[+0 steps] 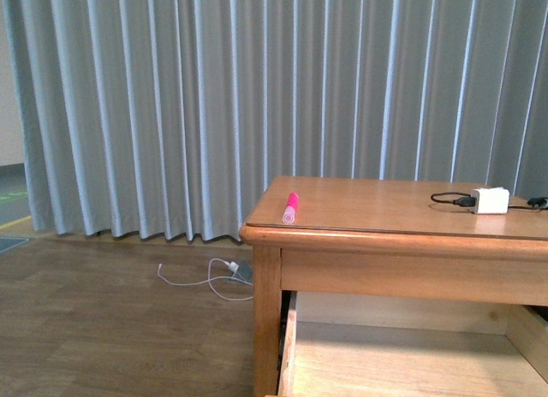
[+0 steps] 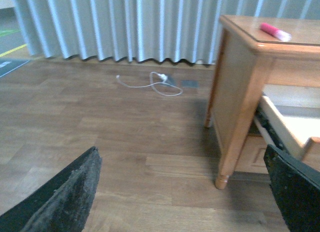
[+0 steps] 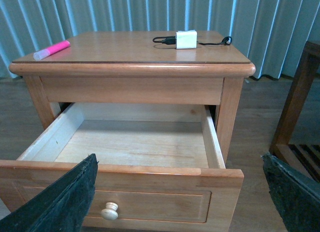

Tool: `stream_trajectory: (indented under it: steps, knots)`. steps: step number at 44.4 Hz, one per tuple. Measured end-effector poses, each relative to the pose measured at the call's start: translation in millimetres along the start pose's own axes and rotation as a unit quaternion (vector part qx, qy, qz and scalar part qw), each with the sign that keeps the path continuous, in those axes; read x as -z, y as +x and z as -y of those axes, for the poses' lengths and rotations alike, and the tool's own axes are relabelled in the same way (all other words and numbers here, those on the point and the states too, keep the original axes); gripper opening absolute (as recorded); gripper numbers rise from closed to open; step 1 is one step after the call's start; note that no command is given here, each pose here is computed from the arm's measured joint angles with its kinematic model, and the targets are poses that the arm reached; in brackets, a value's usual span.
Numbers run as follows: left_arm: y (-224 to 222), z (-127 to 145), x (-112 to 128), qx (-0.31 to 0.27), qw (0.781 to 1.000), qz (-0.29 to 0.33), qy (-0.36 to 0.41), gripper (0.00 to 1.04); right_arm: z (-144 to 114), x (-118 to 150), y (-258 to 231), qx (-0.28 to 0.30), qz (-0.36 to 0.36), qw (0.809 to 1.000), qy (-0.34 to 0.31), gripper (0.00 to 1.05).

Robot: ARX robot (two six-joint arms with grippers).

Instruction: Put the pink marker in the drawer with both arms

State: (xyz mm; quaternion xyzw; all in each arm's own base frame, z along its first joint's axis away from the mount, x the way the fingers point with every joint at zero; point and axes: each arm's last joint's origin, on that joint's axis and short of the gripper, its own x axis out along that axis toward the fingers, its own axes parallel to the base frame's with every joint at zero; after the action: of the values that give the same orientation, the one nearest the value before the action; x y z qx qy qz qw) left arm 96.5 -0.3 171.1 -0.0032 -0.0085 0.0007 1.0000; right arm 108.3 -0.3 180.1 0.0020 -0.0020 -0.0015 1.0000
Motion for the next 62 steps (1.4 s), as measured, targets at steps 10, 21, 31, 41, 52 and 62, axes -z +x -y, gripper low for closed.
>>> stream_trajectory:
  steps: [10,21,31,41,52,62]
  knots:
    - [20,11,-11,-0.079,0.994,-0.047,-0.053,0.99,0,0,0,-0.001,0.0,1.0,0.0,0.96]
    - [89,33,-58,-0.009,0.997,-0.043,-0.06,0.99,0,0,0,0.0,0.0,1.0,0.0,0.96]
    - [176,74,-68,0.063,0.994,-0.083,-0.026,0.99,0,0,0,0.0,0.0,1.0,0.0,0.96]
    - [245,117,-75,0.093,0.991,-0.093,0.001,0.99,0,0,0,0.0,0.0,1.0,0.0,0.96]
    - [319,158,-79,0.112,0.989,-0.097,0.012,0.99,0,0,0,0.0,0.0,1.0,0.0,0.96]
    - [369,189,-78,0.121,0.987,-0.102,0.027,0.99,0,0,0,0.0,0.0,1.0,0.0,0.96]
